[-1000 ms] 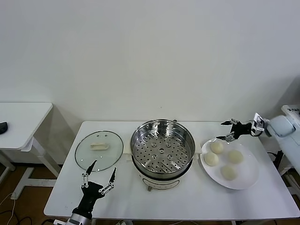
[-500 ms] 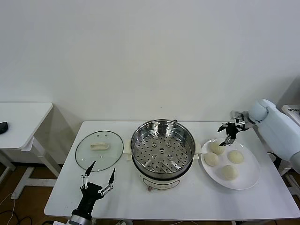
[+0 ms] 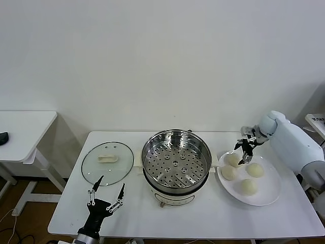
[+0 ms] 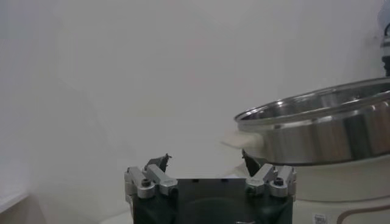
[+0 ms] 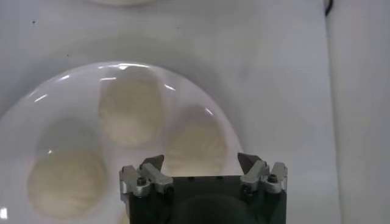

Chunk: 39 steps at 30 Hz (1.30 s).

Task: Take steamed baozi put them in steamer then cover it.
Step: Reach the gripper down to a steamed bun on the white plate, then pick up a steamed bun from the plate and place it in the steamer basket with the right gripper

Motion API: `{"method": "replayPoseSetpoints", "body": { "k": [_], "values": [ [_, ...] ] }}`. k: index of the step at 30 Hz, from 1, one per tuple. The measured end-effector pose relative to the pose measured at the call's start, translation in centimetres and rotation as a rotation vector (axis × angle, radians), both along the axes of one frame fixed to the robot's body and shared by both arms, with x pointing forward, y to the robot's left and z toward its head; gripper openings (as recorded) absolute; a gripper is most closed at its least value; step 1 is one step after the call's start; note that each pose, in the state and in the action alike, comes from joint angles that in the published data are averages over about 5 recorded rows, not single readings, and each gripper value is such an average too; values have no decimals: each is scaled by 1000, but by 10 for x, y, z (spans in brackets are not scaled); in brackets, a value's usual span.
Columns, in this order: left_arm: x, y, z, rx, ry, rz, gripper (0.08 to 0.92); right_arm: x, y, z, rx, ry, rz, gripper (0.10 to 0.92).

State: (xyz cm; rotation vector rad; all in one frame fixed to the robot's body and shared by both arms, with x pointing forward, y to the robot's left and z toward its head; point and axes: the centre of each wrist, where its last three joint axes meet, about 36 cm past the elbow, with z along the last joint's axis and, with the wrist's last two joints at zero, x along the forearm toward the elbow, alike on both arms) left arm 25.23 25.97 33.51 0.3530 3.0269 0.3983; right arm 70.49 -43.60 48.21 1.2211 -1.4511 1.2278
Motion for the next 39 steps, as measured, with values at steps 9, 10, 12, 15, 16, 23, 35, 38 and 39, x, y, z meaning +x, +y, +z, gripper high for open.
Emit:
{"method": "replayPoseSetpoints", "body": {
  "k": [9, 10, 12, 15, 16, 23, 35, 38, 39],
  "values": [
    [0, 0, -1, -1, -1, 4, 823, -1, 7, -16, -16, -5, 11, 741],
    [0, 0, -1, 0, -2, 5, 823, -1, 8, -17, -18, -6, 13, 721],
    [0, 1, -1, 0, -2, 6, 823, -2, 8, -17, -21, -9, 17, 699],
    [-1, 1, -1, 0, -3, 7, 823, -2, 8, -15, -23, -14, 22, 684],
    [-1, 1, -1, 0, -4, 7, 823, -2, 7, -14, -25, -16, 25, 681],
    [0, 1, 0, -1, -7, 7, 823, 5, 10, 17, -38, -49, 82, 680],
    [4, -1, 1, -2, -19, -3, 823, 22, 90, 143, -65, -210, 494, 679],
    [4, -2, 2, -4, -23, -4, 823, 20, 122, 171, -84, -246, 637, 677],
    [4, -2, 2, -4, -25, -4, 823, 18, 134, 178, -91, -256, 687, 675]
  ]
}}
